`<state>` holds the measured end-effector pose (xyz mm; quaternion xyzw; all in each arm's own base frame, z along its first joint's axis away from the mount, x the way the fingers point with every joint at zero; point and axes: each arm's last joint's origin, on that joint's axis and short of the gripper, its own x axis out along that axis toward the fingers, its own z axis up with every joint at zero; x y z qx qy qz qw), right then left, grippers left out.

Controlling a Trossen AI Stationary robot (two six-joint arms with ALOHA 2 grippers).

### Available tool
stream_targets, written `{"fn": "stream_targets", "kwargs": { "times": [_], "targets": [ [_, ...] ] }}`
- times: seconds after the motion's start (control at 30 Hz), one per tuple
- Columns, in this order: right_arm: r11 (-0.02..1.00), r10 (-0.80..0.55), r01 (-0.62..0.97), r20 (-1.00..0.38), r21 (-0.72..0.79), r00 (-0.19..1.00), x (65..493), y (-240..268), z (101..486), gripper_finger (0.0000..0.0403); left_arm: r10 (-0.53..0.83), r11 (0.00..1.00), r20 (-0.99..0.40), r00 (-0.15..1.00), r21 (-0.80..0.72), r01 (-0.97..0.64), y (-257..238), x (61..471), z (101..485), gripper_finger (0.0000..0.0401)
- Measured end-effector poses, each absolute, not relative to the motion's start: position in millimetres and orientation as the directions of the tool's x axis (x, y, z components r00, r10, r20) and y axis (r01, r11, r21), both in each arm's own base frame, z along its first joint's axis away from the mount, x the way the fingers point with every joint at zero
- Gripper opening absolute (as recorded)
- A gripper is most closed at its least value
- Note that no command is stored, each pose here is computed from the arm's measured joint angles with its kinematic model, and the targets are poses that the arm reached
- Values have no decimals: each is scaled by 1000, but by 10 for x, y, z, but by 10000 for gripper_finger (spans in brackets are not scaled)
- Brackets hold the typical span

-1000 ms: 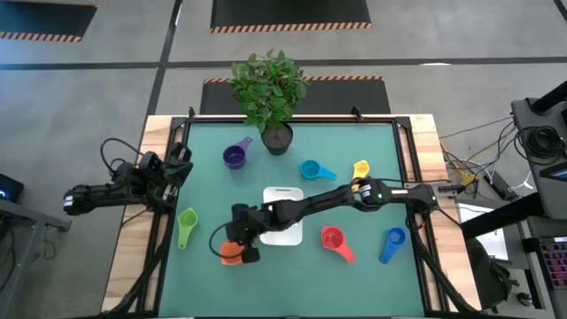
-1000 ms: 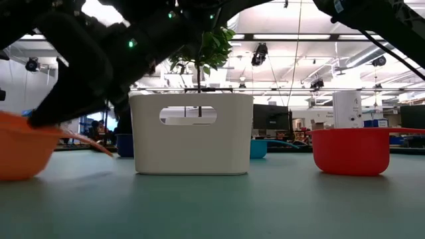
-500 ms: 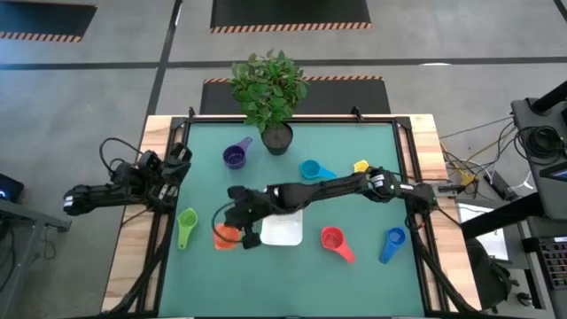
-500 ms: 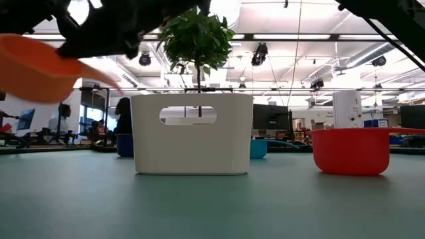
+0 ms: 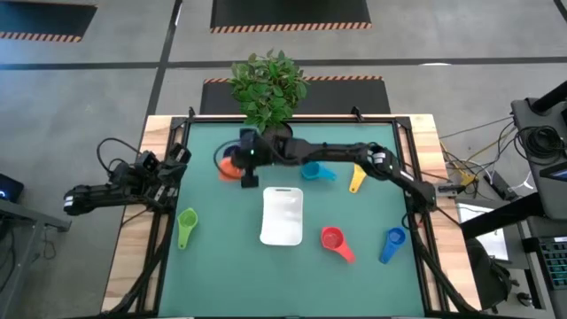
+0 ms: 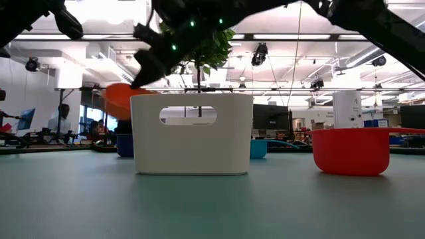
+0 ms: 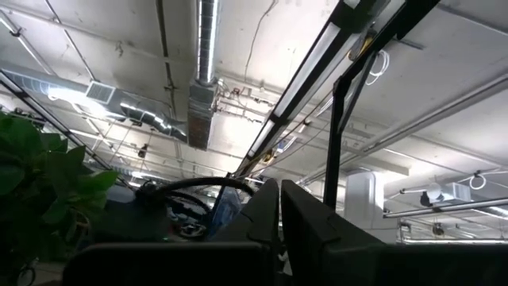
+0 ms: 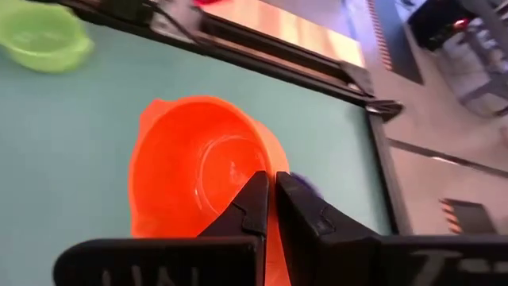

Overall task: Nest measuring cups in basket
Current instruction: Stack the orange measuring cup on top of the violet measuring cup

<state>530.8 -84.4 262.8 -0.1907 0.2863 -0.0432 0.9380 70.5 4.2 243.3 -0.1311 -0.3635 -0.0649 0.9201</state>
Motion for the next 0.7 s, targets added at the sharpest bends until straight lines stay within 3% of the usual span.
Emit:
{"fn": "stream_targets", "kwargs": {
  "times": [0.7],
  "targets": [
    [858, -259, -23, -472, -513, 843, 5262, -1293, 2456, 9, -25, 959, 691, 722, -188, 212, 42, 700, 2438, 0]
  ]
}}
